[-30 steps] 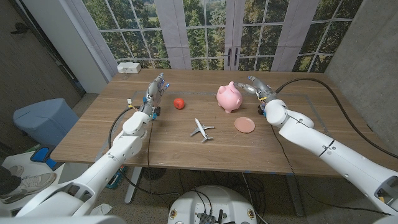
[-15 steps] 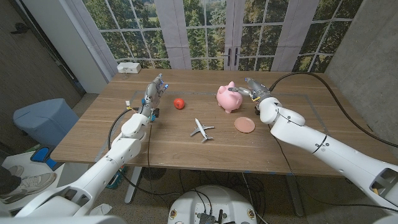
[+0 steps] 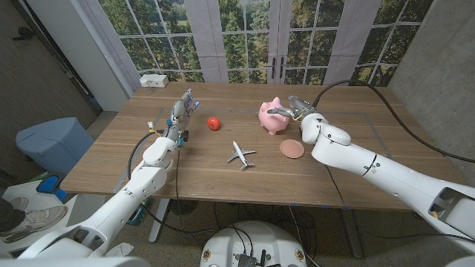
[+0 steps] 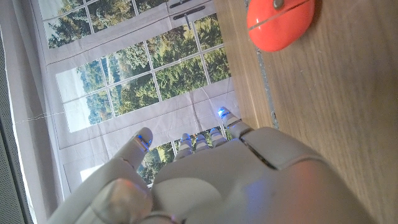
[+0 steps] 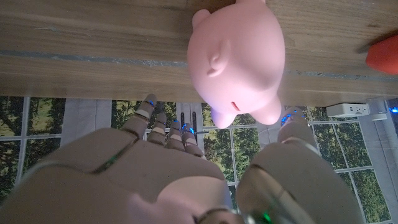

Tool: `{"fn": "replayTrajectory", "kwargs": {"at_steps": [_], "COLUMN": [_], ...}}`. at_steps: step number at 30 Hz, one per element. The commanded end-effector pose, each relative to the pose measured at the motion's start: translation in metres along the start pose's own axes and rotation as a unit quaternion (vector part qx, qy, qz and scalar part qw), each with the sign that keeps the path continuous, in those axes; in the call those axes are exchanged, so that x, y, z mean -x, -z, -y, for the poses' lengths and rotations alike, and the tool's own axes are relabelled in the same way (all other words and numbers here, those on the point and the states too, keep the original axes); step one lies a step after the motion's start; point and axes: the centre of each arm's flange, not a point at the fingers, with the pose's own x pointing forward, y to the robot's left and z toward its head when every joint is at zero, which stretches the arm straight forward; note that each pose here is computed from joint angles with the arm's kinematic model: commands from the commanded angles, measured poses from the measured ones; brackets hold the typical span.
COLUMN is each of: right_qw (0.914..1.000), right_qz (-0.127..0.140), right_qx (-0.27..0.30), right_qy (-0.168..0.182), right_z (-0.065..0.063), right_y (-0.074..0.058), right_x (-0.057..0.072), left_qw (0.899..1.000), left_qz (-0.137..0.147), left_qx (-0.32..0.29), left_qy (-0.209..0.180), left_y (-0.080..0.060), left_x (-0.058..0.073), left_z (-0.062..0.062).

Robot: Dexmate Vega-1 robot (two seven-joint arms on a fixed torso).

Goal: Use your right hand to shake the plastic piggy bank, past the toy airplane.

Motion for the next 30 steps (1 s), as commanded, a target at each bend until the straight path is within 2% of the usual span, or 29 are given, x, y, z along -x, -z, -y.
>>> {"fn": "replayTrajectory", "kwargs": {"at_steps": [1,10,23,30], "right_qw": [0.9987,0.9959,0.9941,0.9919], "right_qz": [-0.034,-0.055,-0.057,-0.058], "right_qx": [0.031,0.047,0.06,0.065], "right_qy": [-0.022,-0.055,-0.07,-0.092], "right_z": [-0.007,-0.014,-0.021,-0.027], "right_y": [-0.005,-0.006,-0.01,-0.012], "right_x": [-0.011,-0.024,-0.037,-0.047], "left_qw": [1.0,1.0,1.0,1.0], "left_qz": [0.004,0.003,0.001,-0.002], "left_qx": [0.001,0.002,0.004,0.005], "left_qy": [-0.003,-0.005,-0.005,-0.007], "left_y": [-0.002,-0.002,-0.001,-0.001], "left_x": [0.005,0.007,0.008,0.009], "left_z": [-0.003,-0.004,-0.007,-0.009]}}
